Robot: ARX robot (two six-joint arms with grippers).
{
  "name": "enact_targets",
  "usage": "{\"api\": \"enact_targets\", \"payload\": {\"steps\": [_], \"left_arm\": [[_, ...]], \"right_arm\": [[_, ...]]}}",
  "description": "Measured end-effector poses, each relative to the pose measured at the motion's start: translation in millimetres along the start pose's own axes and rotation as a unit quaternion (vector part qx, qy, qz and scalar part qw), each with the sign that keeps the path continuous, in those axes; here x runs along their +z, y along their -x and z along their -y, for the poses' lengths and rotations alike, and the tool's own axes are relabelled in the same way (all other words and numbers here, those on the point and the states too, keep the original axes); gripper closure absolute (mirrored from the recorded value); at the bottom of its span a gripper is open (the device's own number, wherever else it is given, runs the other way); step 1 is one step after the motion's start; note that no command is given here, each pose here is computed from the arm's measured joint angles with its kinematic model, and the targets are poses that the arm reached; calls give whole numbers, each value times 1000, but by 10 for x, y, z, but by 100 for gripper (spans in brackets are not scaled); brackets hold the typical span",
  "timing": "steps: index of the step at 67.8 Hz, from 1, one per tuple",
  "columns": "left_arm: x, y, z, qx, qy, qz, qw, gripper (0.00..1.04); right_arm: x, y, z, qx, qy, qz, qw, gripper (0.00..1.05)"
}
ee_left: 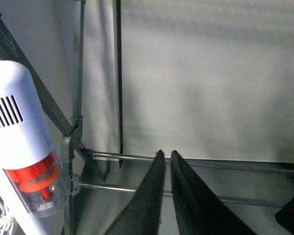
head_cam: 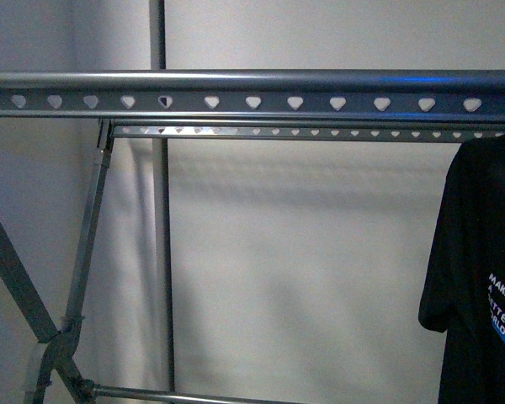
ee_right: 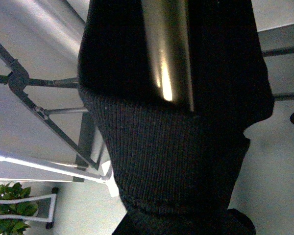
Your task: Hang clothes on hanger
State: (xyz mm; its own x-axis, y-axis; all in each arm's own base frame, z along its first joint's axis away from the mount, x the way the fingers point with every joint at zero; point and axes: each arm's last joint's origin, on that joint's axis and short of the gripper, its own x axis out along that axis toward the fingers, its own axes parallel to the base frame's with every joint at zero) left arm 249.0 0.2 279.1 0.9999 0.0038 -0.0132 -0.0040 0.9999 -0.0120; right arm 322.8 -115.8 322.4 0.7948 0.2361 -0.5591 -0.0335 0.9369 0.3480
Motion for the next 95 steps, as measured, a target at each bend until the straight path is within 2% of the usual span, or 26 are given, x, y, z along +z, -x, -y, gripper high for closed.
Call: {"api": "enact_targets", "payload": {"steps": [2,19,36,58,83,95], "left_arm": [[-88,98,0,0,-1,4,1000,102],[-472,456,-5,-2,-4,3,1000,101],[-716,712,-9,-2,-5,2,1000,101],[-910,955,-12,-1,-5,4,1000,101],[-1024,1133,-14,-2,-5,5,1000,101],[-1087,1207,-15,-2,-5,11,1000,101]], "right_arm": [[30,-47,12,-3,-6,-4,1000,98],[86,-231,170,-28,-39,-6,999,98],[-178,-327,236,-14,-31,-24,999,98],[-322,-234,161,19,-10,-9,1000,98],[-388,-121,82,22,12,-14,1000,98],[-528,-178,108,18,21,-31,999,98]]}}
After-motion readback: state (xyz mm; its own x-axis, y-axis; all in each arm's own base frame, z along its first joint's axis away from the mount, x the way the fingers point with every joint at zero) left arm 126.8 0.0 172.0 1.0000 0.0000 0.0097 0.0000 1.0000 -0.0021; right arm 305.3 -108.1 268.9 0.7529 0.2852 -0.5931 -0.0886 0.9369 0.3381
